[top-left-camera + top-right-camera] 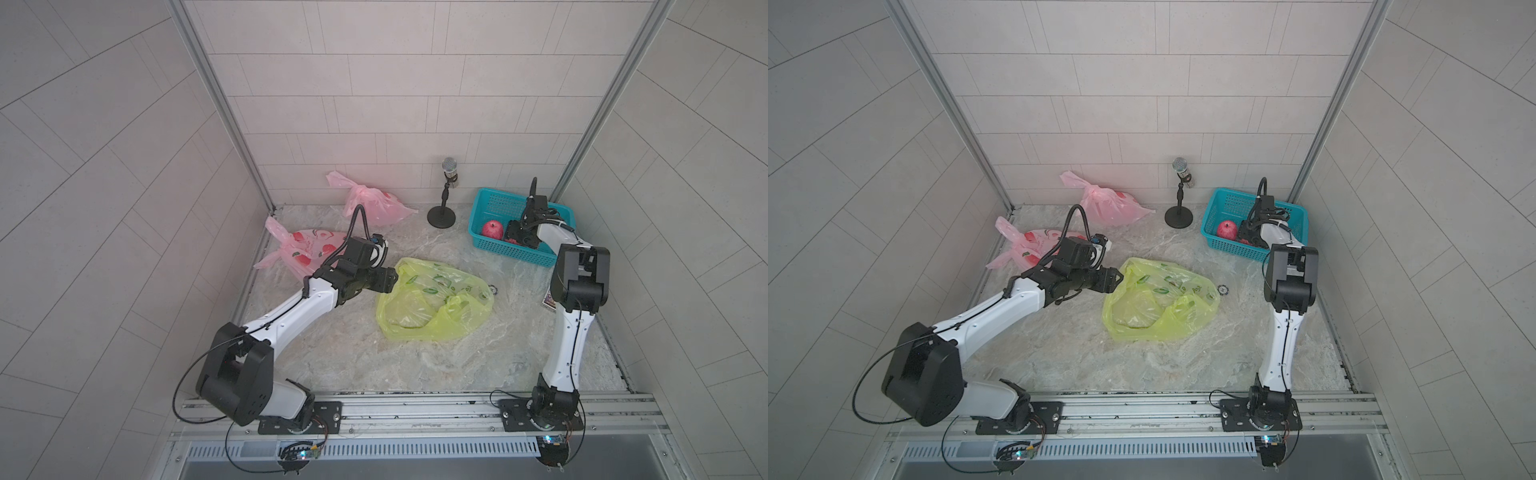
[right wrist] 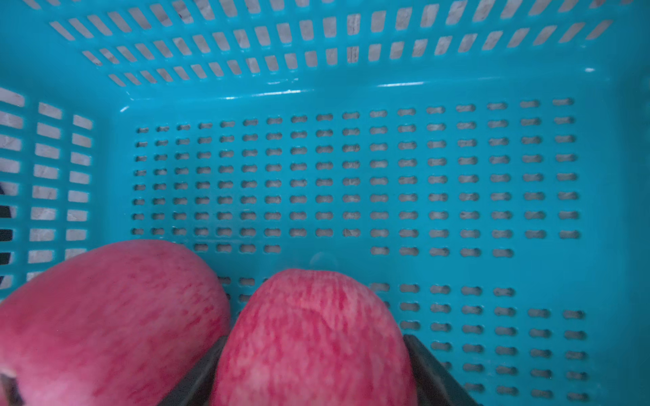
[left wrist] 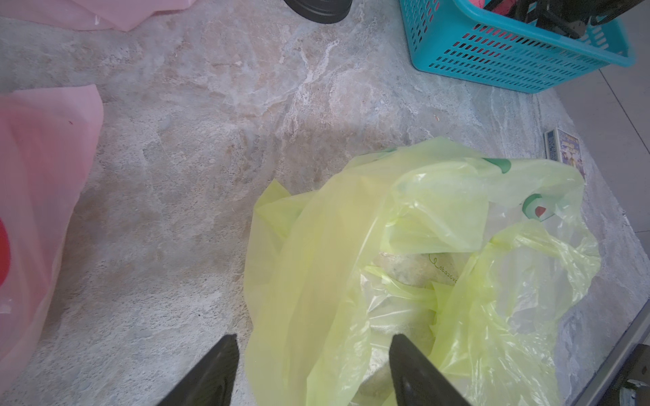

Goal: Untie the knot of a plastic bag & take out the apple
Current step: Place the apple in the basket.

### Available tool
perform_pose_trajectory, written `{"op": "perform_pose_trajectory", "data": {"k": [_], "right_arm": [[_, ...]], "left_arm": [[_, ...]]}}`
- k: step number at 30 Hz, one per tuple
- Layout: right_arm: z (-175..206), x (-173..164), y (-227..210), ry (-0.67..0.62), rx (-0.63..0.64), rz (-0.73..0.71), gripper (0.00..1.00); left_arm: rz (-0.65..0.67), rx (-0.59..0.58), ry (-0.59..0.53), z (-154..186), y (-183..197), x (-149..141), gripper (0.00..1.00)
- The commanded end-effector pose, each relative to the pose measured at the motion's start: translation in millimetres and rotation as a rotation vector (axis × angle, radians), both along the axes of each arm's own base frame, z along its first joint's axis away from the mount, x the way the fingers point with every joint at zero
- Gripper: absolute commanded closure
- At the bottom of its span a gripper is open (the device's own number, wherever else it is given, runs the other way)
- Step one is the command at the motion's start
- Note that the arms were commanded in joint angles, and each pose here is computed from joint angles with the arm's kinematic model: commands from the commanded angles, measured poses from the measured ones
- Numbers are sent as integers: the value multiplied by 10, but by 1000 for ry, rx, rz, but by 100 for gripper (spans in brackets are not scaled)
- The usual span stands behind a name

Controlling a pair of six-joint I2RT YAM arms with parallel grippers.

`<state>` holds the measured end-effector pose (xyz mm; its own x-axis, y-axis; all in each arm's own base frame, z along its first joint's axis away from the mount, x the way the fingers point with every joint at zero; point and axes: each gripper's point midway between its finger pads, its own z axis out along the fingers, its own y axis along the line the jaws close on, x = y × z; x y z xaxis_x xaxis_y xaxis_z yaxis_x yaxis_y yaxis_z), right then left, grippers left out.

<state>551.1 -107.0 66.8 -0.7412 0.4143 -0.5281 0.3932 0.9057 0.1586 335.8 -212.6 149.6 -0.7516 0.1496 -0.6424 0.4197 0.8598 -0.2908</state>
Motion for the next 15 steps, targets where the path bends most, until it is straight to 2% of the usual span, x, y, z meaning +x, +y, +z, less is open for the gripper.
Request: {"op": "perform_pose_trajectory", "data": {"k": [1,8,15], "right_arm": [[-83,-15,-12,20,17,-10,25],[-134,-50,0,38,31,-13,18],[54,-49,-16,14,21,-20,6]], "left_arm": [[-10,-6,-28,82,-34,72,27],[-6,-13,-26,67,-37,75,26],[-9,-12,-26,60,-42,75,25]]}}
